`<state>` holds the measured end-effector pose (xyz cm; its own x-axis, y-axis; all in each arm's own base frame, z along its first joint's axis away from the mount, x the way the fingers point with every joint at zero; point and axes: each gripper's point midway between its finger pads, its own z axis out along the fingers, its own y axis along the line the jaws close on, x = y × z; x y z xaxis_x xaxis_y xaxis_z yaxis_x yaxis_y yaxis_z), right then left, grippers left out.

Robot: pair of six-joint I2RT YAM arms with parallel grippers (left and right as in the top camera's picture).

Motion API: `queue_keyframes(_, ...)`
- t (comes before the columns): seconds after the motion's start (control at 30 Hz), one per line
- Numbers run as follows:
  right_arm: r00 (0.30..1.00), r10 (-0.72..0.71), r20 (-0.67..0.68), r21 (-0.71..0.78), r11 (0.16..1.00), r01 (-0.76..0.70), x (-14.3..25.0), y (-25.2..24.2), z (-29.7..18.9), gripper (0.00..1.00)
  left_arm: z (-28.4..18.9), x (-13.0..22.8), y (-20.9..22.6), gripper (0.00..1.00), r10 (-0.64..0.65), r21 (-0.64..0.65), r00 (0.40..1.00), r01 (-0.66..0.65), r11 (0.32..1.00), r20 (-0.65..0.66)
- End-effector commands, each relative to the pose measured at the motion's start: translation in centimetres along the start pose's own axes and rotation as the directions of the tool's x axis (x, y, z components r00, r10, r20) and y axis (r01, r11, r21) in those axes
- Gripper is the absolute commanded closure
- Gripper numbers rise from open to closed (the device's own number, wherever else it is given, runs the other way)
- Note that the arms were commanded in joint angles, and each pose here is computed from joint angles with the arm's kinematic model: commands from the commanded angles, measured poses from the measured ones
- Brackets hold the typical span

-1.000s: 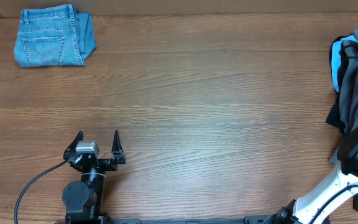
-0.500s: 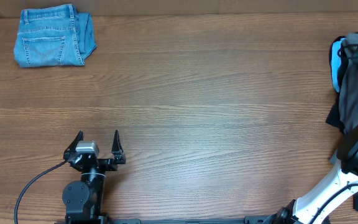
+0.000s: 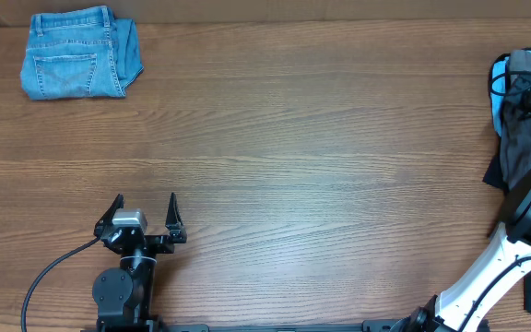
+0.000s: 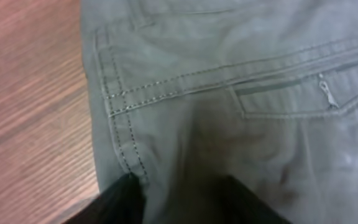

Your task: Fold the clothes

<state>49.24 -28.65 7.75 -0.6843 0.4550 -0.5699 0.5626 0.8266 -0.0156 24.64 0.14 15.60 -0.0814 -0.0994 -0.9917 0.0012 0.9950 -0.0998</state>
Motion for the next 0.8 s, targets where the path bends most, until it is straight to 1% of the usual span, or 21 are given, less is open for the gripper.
queue_keyframes(0.0, 1.000, -0.010, 0.019, -0.012, 1.000, 0.010, -0.4, 0.8, 0.1, 0.48, 0.0, -0.1, 0.0, 0.00, 0.022, 0.005, 1.000, -0.022, 1.000, 0.007)
queue_keyframes(0.03, 1.000, -0.012, 0.022, -0.015, 1.000, 0.013, -0.5, 0.9, 0.1, 0.44, 0.0, -0.1, 0.0, 0.00, 0.022, 0.005, 1.000, -0.022, 1.000, 0.007)
queue_keyframes(0.07, 1.000, -0.015, 0.024, -0.017, 1.000, 0.015, -0.5, 1.1, 0.1, 0.37, 0.0, -0.1, 0.0, 0.00, 0.022, 0.005, 1.000, -0.022, 1.000, 0.007)
queue_keyframes(0.1, 1.000, -0.017, 0.024, -0.019, 1.000, 0.018, -0.5, 1.3, 0.1, 0.32, 0.0, -0.1, 0.0, 0.00, 0.022, 0.005, 1.000, -0.022, 1.000, 0.007)
queue_keyframes(0.2, 0.999, -0.046, 0.025, -0.033, 0.998, 0.047, -0.5, 2.3, 0.0, 0.27, 0.0, -0.1, 0.0, 0.00, 0.022, 0.005, 1.000, -0.022, 1.000, 0.007)
queue_keyframes(0.23, 0.995, -0.099, 0.026, -0.048, 0.994, 0.100, -0.4, 3.3, -0.1, 0.24, 0.0, -0.1, 0.0, 0.00, 0.022, 0.005, 1.000, -0.022, 1.000, 0.007)
queue_keyframes(0.33, 0.989, -0.145, 0.029, -0.034, 0.989, 0.146, -0.4, 3.9, -0.2, 0.24, 0.0, -0.1, 0.0, 0.00, 0.022, 0.005, 1.000, -0.022, 1.000, 0.007)
queue_keyframes(0.43, 0.988, -0.151, 0.027, 0.035, 0.988, 0.150, -0.4, 3.0, -0.2, 0.24, 0.0, -0.1, 0.0, 0.00, 0.022, 0.005, 1.000, -0.022, 1.000, 0.007)
queue_keyframes(0.57, 0.989, -0.144, 0.021, 0.051, 0.988, 0.143, -0.3, 2.3, 0.0, 0.28, 0.0, -0.1, 0.0, 0.00, 0.022, 0.005, 1.000, -0.022, 1.000, 0.007)
queue_keyframes(0.77, 0.990, -0.133, -0.035, 0.063, 0.989, 0.135, 1.9, 0.9, 2.3, 0.29, 0.0, -0.1, 0.0, 0.00, 0.022, 0.005, 1.000, -0.022, 1.000, 0.007)
